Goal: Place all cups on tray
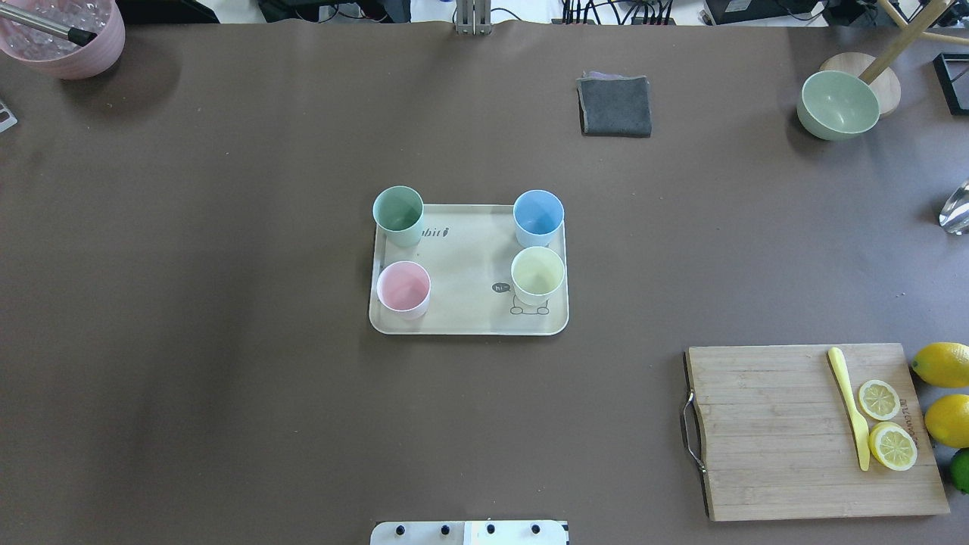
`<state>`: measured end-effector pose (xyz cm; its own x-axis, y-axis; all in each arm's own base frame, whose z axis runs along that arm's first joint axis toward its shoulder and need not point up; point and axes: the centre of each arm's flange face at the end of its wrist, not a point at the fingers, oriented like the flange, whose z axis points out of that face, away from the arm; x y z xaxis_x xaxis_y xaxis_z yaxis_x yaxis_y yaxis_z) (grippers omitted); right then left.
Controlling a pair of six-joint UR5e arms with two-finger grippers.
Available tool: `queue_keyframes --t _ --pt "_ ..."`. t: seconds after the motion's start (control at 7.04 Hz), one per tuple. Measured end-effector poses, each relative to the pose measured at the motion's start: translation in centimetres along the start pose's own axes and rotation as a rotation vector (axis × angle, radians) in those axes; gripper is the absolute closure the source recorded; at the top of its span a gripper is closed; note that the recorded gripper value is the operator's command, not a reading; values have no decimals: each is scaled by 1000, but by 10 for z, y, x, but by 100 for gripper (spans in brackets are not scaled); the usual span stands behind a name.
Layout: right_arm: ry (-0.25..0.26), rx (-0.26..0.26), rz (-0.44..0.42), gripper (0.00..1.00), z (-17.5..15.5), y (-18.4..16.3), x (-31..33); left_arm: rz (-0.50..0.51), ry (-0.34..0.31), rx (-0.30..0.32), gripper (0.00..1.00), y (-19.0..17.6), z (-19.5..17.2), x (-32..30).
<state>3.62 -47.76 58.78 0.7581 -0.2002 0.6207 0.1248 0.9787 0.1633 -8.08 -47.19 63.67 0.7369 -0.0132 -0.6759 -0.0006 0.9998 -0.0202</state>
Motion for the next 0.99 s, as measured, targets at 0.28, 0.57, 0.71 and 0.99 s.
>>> queue_keyframes --t 0.28,0.57,0.71,0.99 --pt "0 -3 2 0 1 3 1 13 -3 9 2 11 6 -5" --pt "-1 -5 3 0 2 5 1 14 -4 13 2 13 7 -6" --pt "-1 -6 4 0 2 5 2 13 -5 12 2 14 7 -7" --pt "-1 -10 7 0 4 7 3 10 -6 10 2 14 8 -7"
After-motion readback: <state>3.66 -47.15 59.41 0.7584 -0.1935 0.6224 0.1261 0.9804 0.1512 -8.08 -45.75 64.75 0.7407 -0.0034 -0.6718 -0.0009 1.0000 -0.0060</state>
